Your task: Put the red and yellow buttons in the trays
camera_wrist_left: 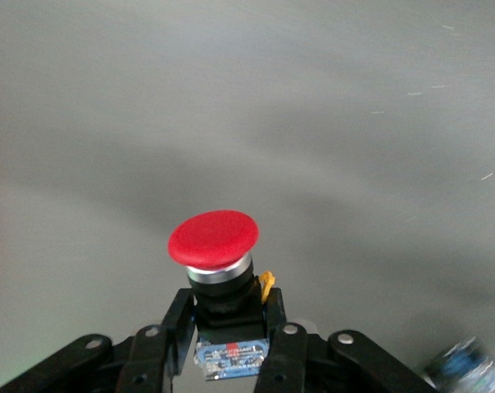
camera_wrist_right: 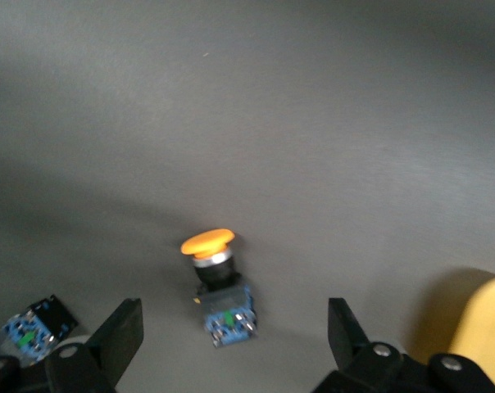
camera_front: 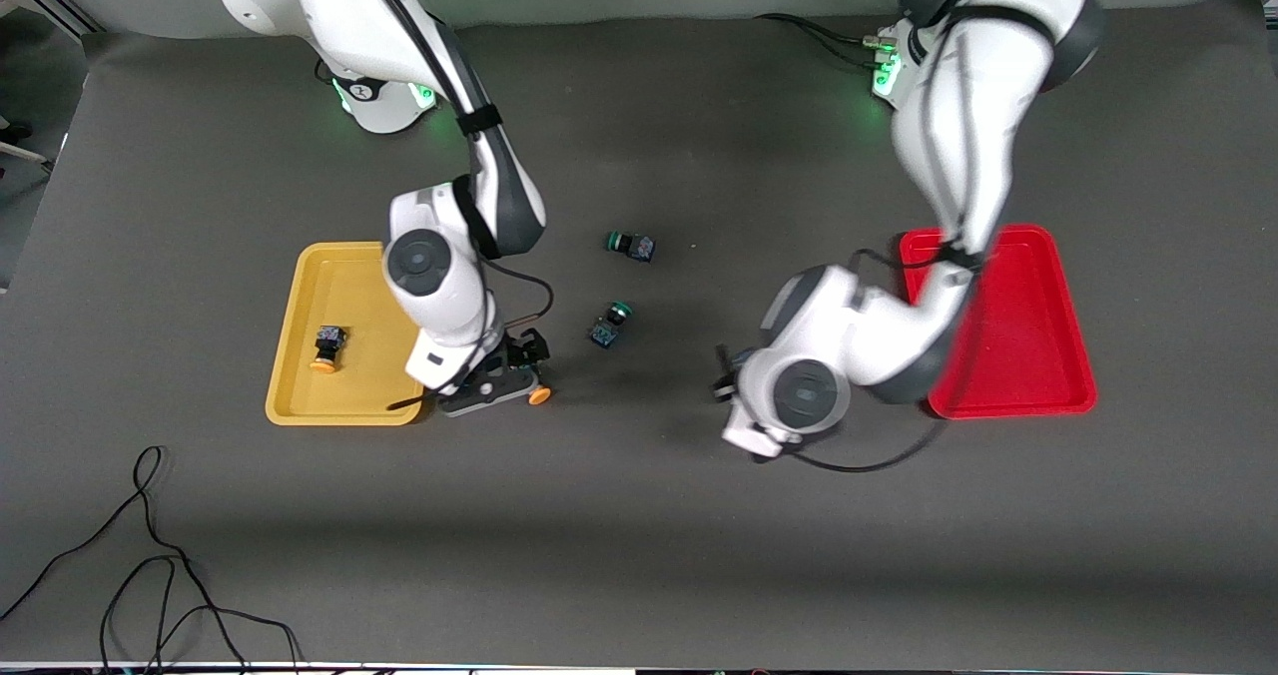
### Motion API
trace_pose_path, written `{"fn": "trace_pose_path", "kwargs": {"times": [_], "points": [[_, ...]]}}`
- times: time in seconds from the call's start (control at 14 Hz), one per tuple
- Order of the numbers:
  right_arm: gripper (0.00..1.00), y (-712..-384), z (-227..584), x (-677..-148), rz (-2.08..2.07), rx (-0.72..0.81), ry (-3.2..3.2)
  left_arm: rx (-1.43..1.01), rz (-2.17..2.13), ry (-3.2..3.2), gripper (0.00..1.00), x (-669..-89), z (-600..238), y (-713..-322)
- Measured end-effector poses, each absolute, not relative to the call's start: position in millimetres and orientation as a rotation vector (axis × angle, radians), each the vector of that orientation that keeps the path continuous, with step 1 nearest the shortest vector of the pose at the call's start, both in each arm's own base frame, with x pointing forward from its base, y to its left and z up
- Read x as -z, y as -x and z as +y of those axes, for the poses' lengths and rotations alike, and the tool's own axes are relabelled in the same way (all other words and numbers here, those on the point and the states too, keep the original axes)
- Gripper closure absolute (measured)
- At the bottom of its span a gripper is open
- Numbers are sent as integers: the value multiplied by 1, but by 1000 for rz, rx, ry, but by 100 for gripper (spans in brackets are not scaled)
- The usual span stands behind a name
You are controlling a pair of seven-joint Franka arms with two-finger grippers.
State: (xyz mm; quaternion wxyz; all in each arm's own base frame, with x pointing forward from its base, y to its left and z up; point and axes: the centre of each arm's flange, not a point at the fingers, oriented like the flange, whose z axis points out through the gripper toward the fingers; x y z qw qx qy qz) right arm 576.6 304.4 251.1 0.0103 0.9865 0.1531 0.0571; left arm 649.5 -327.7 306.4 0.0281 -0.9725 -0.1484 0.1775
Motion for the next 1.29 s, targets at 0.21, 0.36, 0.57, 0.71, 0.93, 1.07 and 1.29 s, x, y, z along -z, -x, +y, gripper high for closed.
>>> {"fn": "trace_pose_path", "kwargs": {"times": [0.21,0.36,0.57,0.71,0.93,1.07,1.29], "points": [[0,-565,312,-210,497,-208,-3055,-586,-223,2983,60,-378,-212,-659],[0,-562,309,-190,480,-210,-3045,-611,-87,2958,60,-385,-141,-648],[5,-559,310,-178,483,-213,-3039,-597,66,2951,60,-349,-47,-626],[10,-557,313,-175,484,-211,-3045,-559,141,2990,60,-309,4,-605],[47,-557,312,-175,450,-208,-3067,-492,230,3051,60,-254,51,-579],[56,-560,311,-181,427,-182,-3086,-458,243,3072,60,-231,57,-571],[56,-575,306,-228,344,-72,-3163,-439,252,3090,60,-205,54,-567]]}}
